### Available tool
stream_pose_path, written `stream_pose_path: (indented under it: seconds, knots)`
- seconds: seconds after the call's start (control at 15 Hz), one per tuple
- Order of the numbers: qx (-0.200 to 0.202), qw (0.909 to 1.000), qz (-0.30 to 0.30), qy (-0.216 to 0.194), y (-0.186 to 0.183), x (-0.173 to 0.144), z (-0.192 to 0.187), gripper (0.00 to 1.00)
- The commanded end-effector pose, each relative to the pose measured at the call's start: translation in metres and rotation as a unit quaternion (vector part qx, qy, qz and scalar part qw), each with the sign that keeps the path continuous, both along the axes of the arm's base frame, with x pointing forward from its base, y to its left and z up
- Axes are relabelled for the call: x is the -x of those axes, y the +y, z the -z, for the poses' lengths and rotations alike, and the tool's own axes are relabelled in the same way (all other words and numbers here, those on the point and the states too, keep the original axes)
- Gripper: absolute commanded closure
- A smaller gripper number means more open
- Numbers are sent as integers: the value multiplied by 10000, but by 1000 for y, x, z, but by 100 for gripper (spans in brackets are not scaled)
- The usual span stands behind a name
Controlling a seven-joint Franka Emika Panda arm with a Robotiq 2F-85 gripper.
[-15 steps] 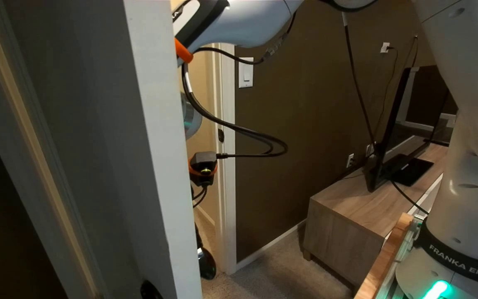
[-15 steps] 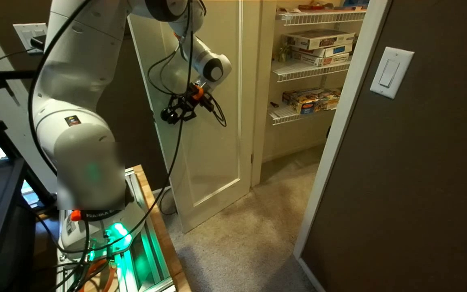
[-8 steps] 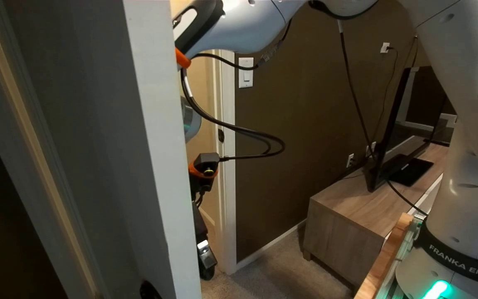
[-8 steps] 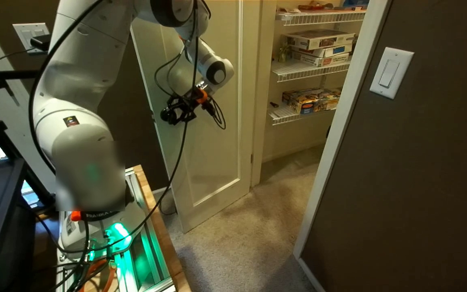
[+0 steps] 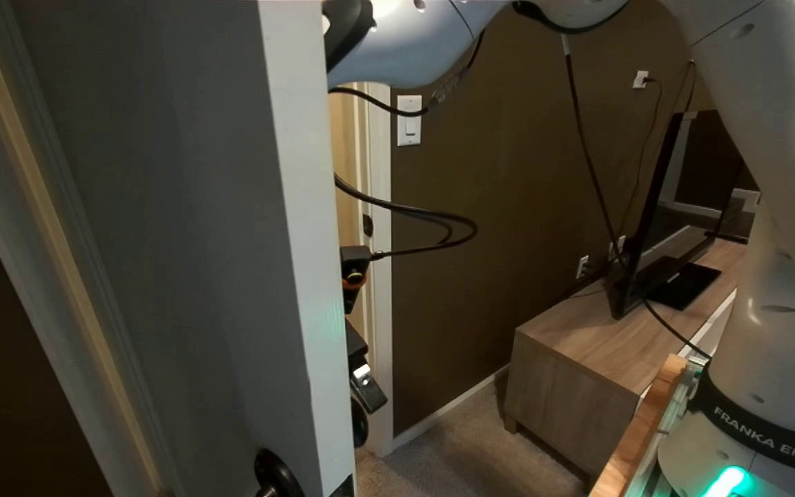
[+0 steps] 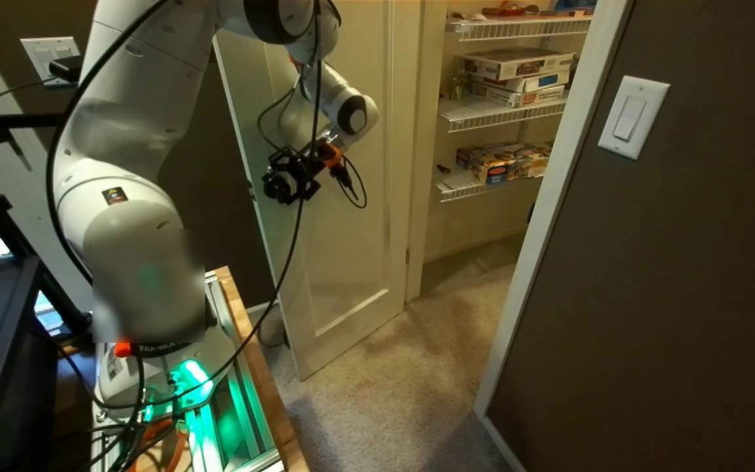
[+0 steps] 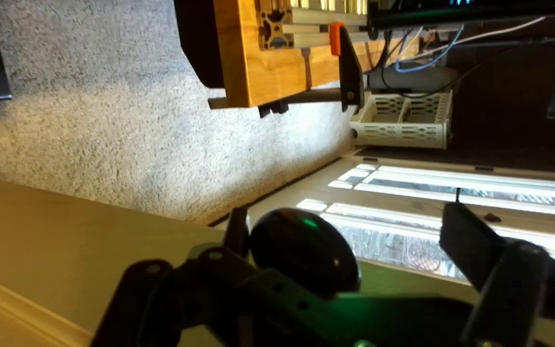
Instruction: Close the door
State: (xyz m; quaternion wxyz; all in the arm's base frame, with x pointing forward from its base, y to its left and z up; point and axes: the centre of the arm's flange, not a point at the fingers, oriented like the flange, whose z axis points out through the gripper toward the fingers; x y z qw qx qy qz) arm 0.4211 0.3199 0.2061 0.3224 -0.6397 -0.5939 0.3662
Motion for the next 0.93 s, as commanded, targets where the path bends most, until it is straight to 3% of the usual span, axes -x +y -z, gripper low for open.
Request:
stream_pose_path:
  seconds: [0.0, 0.4, 0.87]
  knots:
    - [317, 9952, -801, -469, -14, 5, -30, 0]
    - [169, 9758, -1427, -1649, -38, 2, -77, 0]
    - [-782, 9421, -1216, -3026, -105, 12, -182, 0]
